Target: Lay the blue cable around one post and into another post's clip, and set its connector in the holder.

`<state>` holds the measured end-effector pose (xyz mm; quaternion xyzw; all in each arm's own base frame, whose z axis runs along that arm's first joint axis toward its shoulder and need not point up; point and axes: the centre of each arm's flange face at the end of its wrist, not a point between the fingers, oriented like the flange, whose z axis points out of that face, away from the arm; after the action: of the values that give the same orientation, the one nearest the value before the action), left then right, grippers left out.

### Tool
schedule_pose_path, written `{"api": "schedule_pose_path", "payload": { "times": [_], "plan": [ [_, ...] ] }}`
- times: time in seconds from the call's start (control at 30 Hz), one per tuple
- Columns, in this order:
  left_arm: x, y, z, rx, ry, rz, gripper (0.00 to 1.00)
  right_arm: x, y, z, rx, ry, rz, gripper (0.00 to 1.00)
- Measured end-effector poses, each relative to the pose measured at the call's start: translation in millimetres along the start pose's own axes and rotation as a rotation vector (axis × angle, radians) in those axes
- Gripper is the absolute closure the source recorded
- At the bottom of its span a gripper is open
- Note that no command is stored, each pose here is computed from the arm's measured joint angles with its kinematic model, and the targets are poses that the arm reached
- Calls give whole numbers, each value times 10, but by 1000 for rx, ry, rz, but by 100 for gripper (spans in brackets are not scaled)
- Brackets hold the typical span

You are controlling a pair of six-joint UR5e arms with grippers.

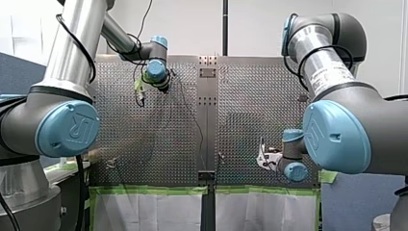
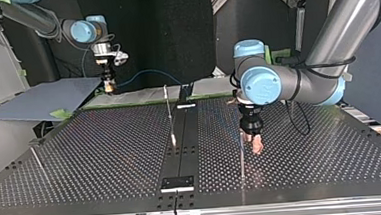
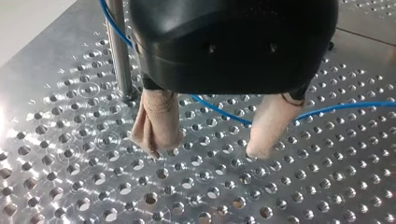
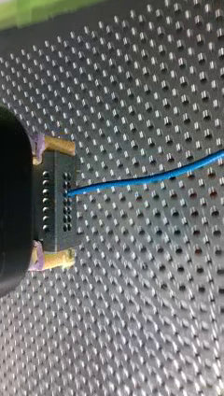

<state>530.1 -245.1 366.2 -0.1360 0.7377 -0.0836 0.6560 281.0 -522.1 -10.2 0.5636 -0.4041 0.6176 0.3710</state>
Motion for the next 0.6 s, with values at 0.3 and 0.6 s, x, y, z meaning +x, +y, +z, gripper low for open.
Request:
{"api": "schedule_pose_path", "payload": {
  "times": [0.3, 0.6],
  "plan": [
    [9, -1, -4, 2, 6, -59, 0, 285, -28, 82, 6, 41, -7, 100],
    [6, 107, -69, -72, 33, -129, 0, 293, -27, 85, 6, 41, -7, 100]
  ]
}}
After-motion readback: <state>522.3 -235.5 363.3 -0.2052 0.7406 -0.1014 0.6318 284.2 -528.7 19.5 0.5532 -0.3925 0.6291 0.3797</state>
